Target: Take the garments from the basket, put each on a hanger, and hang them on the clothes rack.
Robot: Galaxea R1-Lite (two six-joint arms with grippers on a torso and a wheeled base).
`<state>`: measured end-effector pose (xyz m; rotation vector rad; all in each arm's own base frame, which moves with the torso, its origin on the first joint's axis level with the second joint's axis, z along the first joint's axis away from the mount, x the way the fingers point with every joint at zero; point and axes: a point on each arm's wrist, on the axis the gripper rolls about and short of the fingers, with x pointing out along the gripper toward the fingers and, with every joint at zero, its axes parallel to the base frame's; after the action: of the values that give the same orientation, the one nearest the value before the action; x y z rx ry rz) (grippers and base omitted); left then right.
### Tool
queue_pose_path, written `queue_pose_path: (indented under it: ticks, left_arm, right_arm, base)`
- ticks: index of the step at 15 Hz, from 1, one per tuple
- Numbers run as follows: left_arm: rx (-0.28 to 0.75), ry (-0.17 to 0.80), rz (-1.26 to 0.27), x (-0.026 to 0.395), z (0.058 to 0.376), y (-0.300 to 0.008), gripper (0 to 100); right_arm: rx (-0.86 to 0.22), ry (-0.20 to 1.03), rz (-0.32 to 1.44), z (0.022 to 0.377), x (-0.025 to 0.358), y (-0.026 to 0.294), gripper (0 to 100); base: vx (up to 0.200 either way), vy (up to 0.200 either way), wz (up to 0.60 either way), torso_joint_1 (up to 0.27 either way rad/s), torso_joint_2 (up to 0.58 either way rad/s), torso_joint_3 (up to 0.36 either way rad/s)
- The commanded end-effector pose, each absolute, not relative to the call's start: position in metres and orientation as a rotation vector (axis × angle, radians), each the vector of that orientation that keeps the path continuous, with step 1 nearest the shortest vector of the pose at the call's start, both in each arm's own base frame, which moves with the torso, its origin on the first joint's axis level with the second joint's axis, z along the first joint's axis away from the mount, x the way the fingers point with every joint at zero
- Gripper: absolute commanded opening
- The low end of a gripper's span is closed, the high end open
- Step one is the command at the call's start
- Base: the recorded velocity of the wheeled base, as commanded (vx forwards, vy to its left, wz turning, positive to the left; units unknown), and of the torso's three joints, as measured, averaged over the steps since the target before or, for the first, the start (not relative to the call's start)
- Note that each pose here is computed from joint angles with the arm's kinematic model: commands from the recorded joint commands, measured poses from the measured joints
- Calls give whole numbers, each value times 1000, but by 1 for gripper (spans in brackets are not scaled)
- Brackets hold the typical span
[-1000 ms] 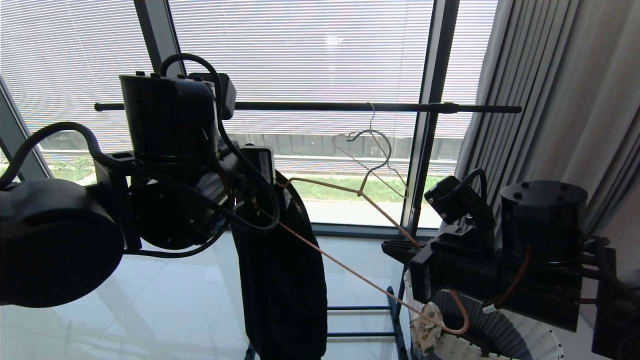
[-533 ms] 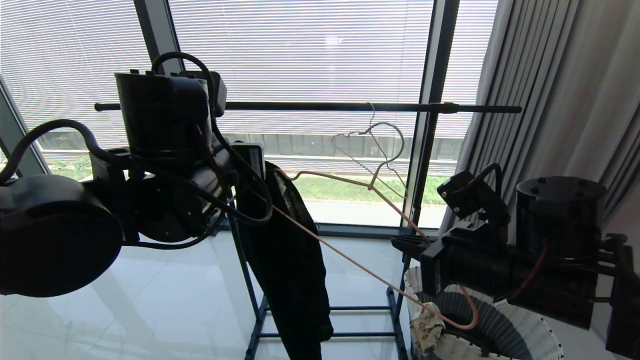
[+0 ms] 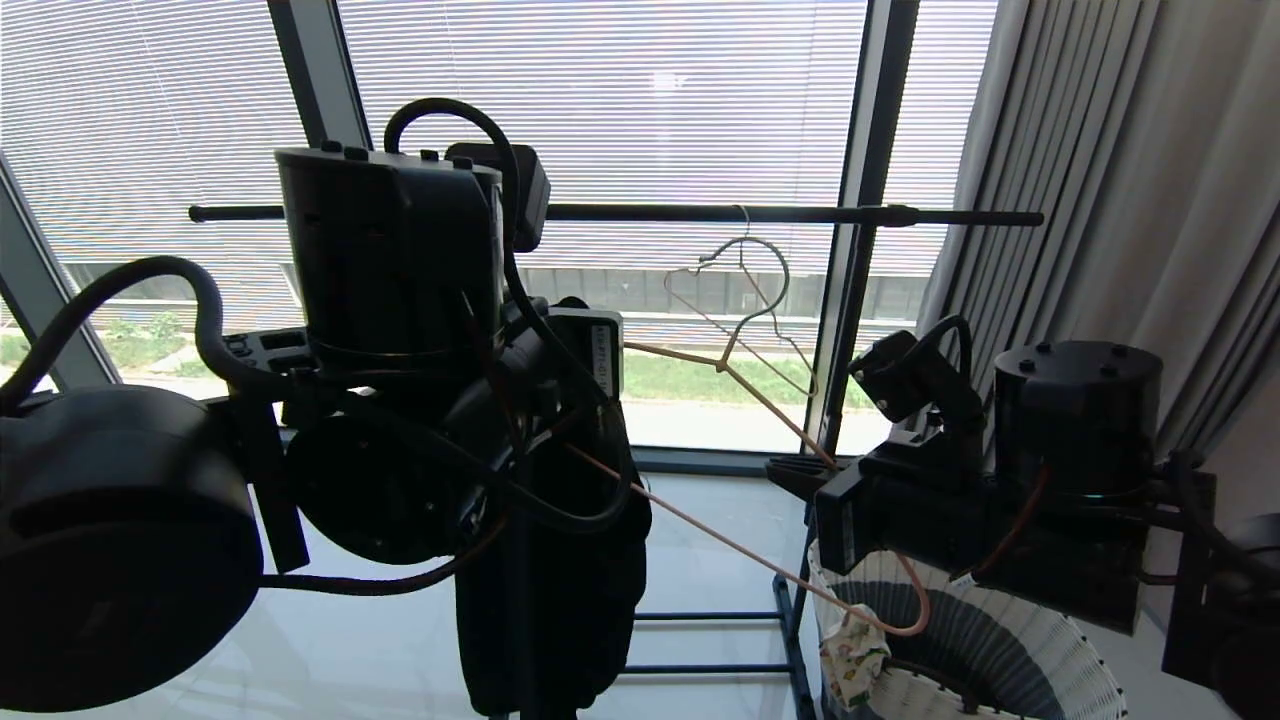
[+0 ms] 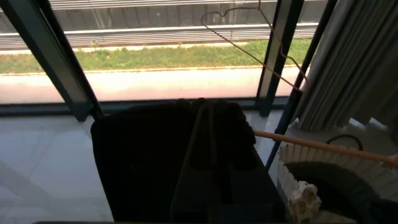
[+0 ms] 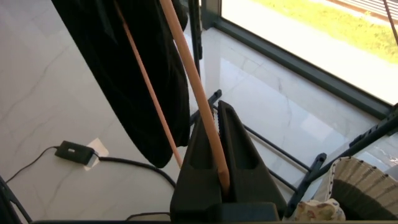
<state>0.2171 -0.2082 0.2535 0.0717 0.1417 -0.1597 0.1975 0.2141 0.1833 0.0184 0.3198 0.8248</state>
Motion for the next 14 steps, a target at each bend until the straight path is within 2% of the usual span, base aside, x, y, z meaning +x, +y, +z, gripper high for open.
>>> queue_pose_path:
  ticks: [1, 4, 6, 8, 10, 14]
  left_arm:
    - [55, 134, -224, 203, 256, -221, 0]
    - [38, 127, -278, 191, 259, -233, 0]
    - [36, 128, -258, 196, 259, -230, 0]
    - [70, 131, -78, 231, 257, -197, 0]
    - [81, 120, 25, 250, 262, -174, 0]
    - [69, 110, 70, 256, 266, -162, 0]
  right_arm:
    - [19, 323, 825, 182, 200, 217, 0]
    - [19, 318, 825, 183, 201, 218, 0]
    - [18, 318, 821, 183, 200, 217, 0]
    - [14, 314, 781, 187, 196, 211, 0]
    - [5, 329, 772, 191, 192, 206, 0]
    - [-1, 343, 748, 193, 192, 200, 0]
  base:
    - [0, 0, 0, 0, 0, 0]
    - [0, 0, 0, 0, 0, 0]
    - [0, 0, 0, 0, 0, 0]
    - [0, 0, 0, 0, 0, 0]
    - [0, 0, 0, 0, 0, 0]
    - [0, 0, 0, 0, 0, 0]
